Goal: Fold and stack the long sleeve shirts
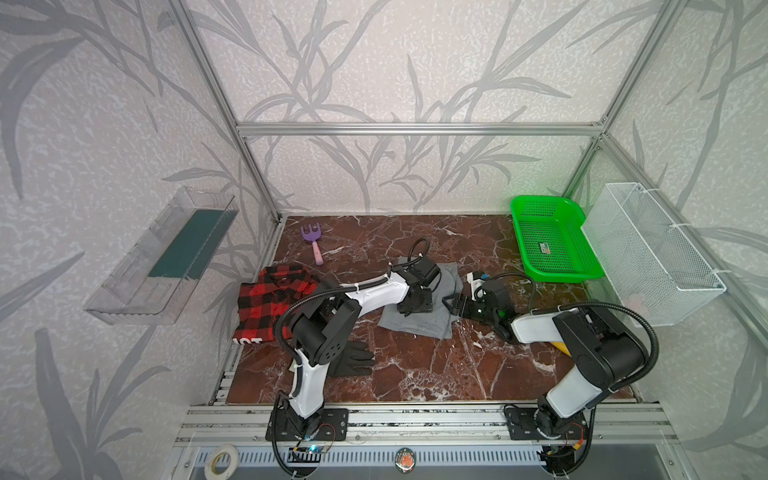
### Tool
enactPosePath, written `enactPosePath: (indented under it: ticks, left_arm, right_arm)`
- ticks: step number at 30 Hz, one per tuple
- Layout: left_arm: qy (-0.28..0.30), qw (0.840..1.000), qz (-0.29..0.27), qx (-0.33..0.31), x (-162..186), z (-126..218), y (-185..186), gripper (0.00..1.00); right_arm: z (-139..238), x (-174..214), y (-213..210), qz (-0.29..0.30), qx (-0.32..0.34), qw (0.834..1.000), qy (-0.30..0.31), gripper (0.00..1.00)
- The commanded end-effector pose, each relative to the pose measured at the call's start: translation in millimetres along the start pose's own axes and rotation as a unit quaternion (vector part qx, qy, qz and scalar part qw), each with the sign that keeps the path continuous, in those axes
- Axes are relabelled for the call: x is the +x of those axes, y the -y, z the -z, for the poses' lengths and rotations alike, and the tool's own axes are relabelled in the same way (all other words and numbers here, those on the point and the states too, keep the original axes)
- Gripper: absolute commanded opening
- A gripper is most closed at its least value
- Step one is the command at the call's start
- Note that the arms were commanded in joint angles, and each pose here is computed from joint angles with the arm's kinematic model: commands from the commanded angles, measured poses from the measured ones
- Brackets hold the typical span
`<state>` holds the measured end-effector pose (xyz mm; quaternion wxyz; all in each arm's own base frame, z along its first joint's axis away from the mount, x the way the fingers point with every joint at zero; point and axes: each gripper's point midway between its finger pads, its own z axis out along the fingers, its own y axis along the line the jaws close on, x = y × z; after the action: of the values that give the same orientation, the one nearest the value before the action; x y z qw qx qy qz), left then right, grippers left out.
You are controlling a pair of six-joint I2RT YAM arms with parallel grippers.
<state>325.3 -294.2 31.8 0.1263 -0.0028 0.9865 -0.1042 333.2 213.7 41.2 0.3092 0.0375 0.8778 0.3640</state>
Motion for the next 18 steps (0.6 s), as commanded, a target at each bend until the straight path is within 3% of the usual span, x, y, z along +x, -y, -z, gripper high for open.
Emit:
enactPosePath:
  ticks: [1, 7, 12, 18]
  left_arm:
    - [-0.04, 0.999, 0.02, -0.019, 21.2, -15.9, -14.5, 0.58]
    - [-0.045, 0.998, 0.026, -0.018, 27.1, -17.3, -17.6, 0.58]
    - [-0.032, 0.999, 0.029, 0.007, 22.6, -8.5, -9.7, 0.58]
    - [-0.013, 0.998, 0.033, 0.05, 14.2, 11.0, 6.2, 0.6]
  right_arm:
    - [-0.4, -3.9, 2.7, -0.005, 0.012, 1.0, 0.012, 0.65]
    - [-7.7, -15.3, -6.7, 0.008, -0.011, 0.999, 0.03, 0.54]
    - [-7.4, -24.8, -26.3, 0.016, -0.045, 0.997, 0.052, 0.27]
    - [-2.7, -29.8, -36.5, 0.033, -0.047, 0.997, 0.061, 0.05]
